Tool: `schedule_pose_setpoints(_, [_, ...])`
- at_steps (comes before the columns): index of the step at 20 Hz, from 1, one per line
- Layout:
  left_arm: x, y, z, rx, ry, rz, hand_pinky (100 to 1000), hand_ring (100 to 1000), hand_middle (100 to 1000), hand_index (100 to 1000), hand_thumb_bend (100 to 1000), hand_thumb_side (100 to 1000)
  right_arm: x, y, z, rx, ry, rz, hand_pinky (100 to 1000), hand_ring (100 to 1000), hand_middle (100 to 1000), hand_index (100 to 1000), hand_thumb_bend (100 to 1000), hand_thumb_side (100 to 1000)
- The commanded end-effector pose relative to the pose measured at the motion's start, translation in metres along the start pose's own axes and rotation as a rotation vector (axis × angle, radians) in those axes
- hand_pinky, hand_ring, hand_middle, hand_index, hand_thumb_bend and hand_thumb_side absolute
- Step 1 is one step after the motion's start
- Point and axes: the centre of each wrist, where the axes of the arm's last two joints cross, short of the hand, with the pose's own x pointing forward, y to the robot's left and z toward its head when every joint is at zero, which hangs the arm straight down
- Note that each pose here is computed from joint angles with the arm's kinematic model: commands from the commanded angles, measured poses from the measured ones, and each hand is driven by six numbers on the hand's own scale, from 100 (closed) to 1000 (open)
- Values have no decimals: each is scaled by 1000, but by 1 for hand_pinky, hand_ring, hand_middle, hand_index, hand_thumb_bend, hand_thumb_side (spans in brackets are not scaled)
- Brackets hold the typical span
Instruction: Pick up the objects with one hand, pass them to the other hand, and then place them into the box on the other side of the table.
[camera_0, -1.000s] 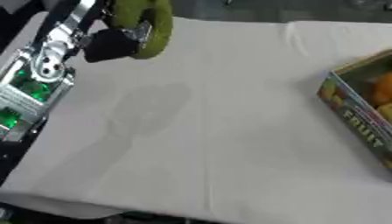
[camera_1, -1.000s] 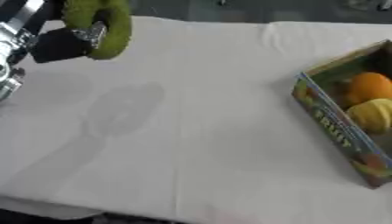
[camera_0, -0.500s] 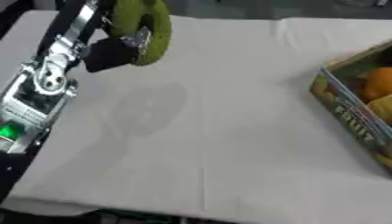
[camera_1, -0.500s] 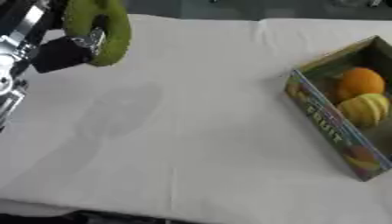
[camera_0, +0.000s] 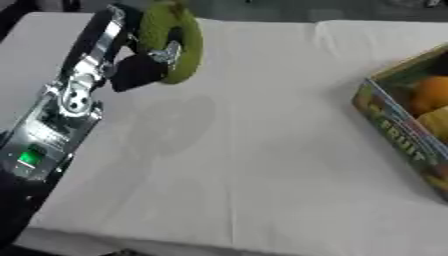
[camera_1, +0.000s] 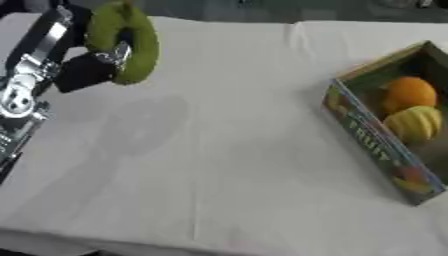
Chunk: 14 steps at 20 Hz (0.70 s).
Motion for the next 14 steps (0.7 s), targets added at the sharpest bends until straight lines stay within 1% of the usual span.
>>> schedule_pose_setpoints(1, [3,-4,-6,18,-23,-2,459,463,394,329,100,382,15,-6,-15,69,-3,90,808,626,763,795,100,605])
schedule_pose_setpoints(4, [-1,-16,-11,12,-13,7,457,461,392,328,100,385,14,-4,-25,110,14,111,810,631,766,797,100,617])
schedule_pose_setpoints(5, [-3,-20,-12,9,-9,7,457,461,391,327,100,363,13,-4,-28,123,19,115,811,633,767,798,100,609])
schedule_pose_setpoints(6, [-4,-23,-13,4,-6,8,456,460,391,327,100,389,13,-3,-31,135,21,119,813,636,769,799,100,620])
schedule_pose_setpoints(10, [-6,-36,-17,0,-7,23,452,457,388,324,100,407,14,2,-46,189,22,132,825,660,783,808,100,622])
schedule_pose_setpoints(14, [-5,-49,-20,11,-33,64,449,455,384,320,100,431,15,13,-65,248,18,141,831,682,798,818,100,632])
